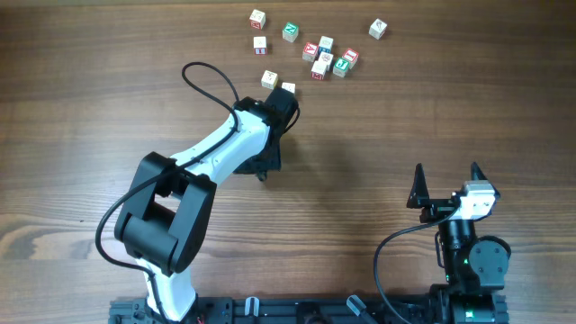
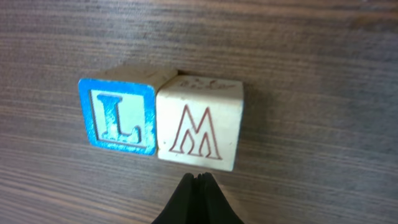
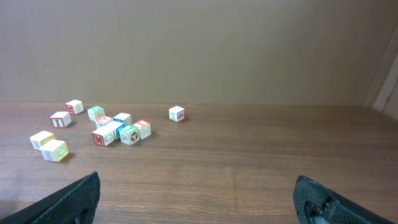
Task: Form a horizontal line
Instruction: 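Release the M block and nudge it flush against the L block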
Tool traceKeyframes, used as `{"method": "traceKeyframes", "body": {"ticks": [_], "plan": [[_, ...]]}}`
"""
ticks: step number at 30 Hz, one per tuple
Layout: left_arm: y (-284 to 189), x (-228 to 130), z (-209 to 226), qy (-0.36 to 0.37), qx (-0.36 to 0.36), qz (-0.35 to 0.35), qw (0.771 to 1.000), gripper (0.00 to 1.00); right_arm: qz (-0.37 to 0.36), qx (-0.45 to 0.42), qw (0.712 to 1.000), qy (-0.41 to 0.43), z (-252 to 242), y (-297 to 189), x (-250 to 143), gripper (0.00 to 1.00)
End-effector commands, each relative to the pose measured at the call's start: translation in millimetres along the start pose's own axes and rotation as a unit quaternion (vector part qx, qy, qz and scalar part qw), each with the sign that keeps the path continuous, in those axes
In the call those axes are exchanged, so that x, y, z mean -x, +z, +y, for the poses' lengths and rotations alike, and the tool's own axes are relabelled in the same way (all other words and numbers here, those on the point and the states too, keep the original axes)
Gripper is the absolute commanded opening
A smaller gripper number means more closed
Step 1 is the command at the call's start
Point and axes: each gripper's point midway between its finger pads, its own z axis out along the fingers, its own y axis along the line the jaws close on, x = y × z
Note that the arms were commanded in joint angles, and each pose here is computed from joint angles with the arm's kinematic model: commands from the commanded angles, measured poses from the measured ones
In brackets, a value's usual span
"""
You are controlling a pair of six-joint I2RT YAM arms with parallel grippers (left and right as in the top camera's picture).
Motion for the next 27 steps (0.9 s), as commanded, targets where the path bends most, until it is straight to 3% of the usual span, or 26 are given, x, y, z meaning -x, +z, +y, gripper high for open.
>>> {"method": "traceKeyframes", "body": {"ticks": [1, 27], "plan": [[7, -5, 9, 0.0, 0.021, 0.01, 1.0, 0.04, -0.003, 0.004, 1.0, -0.006, 1, 0, 1, 1.0], [7, 7, 11, 0.008, 0.031, -0.019, 0.999, 0.04, -0.003, 0.004, 1.0, -0.006, 1, 0, 1, 1.0]]}}
